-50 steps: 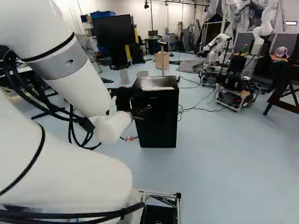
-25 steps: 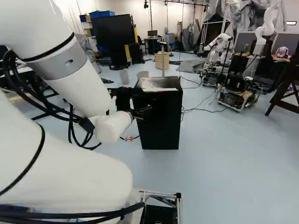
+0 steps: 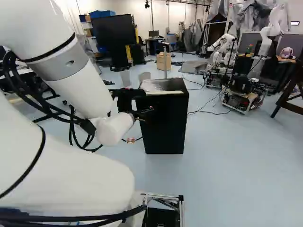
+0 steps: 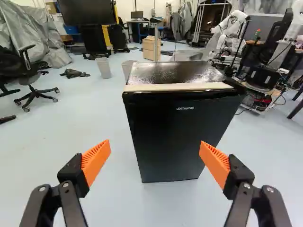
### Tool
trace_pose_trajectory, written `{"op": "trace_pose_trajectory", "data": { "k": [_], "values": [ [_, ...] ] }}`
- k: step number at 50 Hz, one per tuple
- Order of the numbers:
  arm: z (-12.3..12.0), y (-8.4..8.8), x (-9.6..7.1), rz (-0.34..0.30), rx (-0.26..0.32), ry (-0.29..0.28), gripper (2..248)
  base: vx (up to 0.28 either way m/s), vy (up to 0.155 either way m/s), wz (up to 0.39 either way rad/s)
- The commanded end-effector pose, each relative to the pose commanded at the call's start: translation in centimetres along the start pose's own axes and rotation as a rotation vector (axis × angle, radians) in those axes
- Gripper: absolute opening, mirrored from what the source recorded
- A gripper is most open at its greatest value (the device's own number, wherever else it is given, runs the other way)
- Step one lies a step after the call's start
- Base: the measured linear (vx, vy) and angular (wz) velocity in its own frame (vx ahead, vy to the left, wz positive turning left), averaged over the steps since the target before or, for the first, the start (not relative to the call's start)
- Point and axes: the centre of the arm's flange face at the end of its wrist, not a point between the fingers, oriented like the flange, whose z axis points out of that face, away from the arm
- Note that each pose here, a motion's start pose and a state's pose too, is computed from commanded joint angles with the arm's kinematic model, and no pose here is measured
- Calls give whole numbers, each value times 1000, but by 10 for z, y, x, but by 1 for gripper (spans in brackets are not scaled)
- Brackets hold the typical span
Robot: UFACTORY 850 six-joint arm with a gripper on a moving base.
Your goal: Grab a drink from the fridge
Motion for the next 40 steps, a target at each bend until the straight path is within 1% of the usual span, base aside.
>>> {"op": "trace_pose_trajectory", "data": {
  "k": [21,40],
  "values": [
    [0,0,0,0,0,0,247,72,77,-22],
    [0,0,0,0,0,0,247,48,79,-18]
  ]
}}
